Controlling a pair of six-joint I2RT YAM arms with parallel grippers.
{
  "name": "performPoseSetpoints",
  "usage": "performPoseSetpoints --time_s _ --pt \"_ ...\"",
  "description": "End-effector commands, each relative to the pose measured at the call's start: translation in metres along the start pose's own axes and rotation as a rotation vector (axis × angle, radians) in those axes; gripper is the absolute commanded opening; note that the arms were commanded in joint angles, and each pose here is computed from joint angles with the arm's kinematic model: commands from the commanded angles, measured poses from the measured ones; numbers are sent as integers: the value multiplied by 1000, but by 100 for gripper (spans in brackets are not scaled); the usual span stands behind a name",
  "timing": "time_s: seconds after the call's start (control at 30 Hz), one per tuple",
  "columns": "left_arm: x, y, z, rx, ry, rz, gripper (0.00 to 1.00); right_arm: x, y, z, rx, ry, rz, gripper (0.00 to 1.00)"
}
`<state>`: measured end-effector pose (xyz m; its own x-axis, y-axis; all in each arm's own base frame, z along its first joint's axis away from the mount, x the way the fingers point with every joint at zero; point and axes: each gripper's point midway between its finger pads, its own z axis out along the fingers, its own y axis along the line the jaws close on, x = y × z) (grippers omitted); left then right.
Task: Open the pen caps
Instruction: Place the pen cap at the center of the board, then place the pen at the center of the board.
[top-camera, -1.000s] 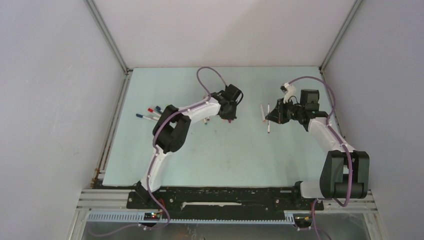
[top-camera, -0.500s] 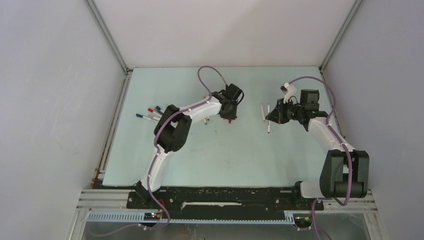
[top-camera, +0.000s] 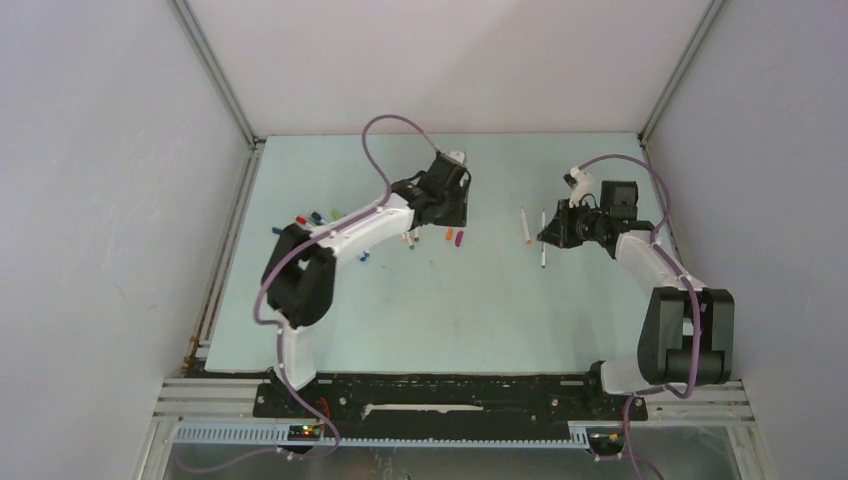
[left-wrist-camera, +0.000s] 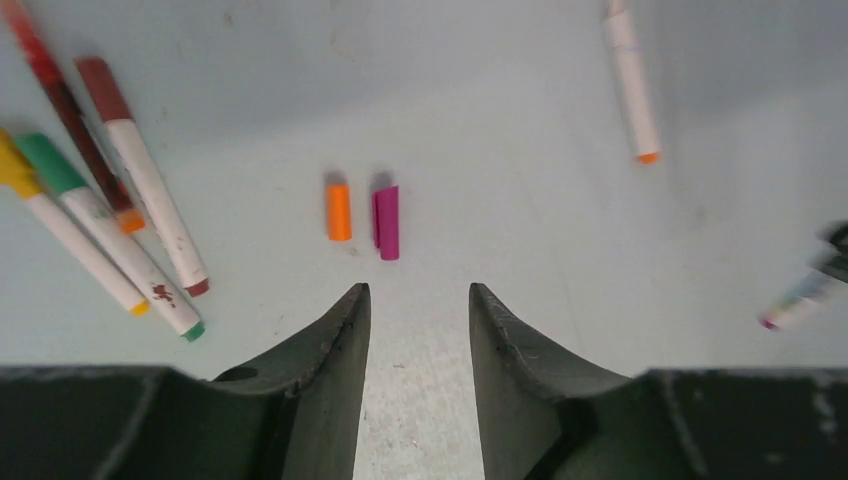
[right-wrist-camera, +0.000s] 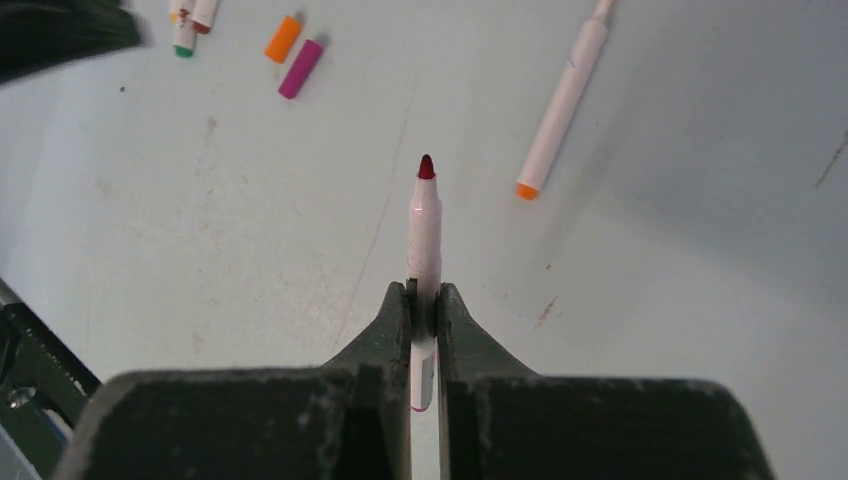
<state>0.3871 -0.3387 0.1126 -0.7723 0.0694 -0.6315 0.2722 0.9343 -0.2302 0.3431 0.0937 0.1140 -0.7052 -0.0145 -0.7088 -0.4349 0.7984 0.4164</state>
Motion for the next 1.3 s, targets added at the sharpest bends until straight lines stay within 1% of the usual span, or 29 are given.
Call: performPoseSetpoints --time_s 0.0,0.1,0.13,0.27,0.4,0.53,0.7,0.87,1.0,1.17,1.27 --pt "-33 -5 -53 75 -185 7 46 -24 -16 6 75 -17 -27 5" --pt "-27 12 -79 61 -266 -13 53 -26 -25 16 99 46 -5 6" --pt "-29 18 -95 58 -310 -22 57 -27 -28 19 100 68 10 6" --pt "-11 56 -124 -26 -408 -54 73 -25 -41 34 109 130 47 7" --pt "2 86 -143 -76 -477 -102 99 -24 -56 46 135 173 73 8" --pt "21 104 -142 -46 -458 -168 100 -19 -71 58 141 225 126 10" --pt "37 113 -137 -16 -448 -220 100 -16 -84 71 134 263 175 13" --pt "42 114 -135 -9 -440 -223 100 -15 -94 82 114 297 240 17" --pt "43 112 -133 -3 -430 -227 100 -11 -95 86 99 309 260 24" --pt "42 104 -125 43 -419 -247 100 -13 -97 83 91 300 276 31" --pt "43 101 -119 69 -401 -273 100 -19 -95 77 77 280 279 33"
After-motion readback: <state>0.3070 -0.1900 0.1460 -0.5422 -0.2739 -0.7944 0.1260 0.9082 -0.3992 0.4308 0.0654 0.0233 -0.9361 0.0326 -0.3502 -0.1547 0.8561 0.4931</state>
